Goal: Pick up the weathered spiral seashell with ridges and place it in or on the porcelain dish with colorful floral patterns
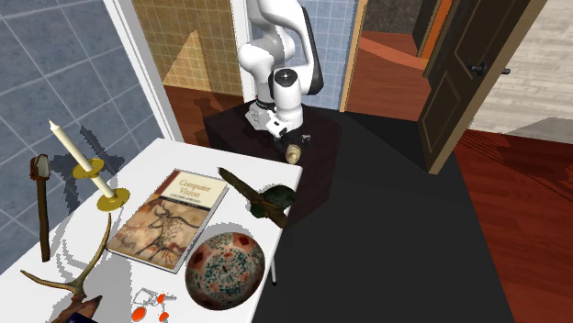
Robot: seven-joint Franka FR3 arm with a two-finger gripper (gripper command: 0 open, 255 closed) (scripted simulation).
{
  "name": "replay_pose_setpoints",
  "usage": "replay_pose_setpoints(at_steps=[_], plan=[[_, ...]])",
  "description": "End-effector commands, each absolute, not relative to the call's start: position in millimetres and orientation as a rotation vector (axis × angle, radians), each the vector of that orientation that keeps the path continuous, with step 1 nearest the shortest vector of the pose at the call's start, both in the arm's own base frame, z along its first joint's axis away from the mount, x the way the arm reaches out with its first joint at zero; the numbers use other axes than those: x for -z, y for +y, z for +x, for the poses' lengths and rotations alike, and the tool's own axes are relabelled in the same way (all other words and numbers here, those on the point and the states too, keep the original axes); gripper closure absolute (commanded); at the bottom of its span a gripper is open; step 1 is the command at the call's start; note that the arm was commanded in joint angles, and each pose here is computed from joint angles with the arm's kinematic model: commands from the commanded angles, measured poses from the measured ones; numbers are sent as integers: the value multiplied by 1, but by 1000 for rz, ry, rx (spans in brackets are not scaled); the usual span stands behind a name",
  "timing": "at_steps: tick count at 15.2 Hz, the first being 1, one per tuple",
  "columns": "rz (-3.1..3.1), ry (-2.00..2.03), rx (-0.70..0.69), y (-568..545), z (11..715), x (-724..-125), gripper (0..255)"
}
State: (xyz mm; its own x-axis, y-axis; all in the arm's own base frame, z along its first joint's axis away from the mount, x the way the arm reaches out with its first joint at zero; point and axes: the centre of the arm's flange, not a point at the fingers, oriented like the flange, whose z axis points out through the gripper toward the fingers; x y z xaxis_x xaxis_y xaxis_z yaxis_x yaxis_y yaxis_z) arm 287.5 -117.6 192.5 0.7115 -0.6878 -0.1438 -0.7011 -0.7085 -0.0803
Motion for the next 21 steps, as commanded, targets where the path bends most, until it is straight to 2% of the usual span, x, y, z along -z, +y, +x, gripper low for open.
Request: replay_pose_setpoints(at_steps=[1, 21], plan=[[-2786, 1136, -156, -118, 288, -193, 255], [-2786, 1136, -156, -118, 288, -298, 255]])
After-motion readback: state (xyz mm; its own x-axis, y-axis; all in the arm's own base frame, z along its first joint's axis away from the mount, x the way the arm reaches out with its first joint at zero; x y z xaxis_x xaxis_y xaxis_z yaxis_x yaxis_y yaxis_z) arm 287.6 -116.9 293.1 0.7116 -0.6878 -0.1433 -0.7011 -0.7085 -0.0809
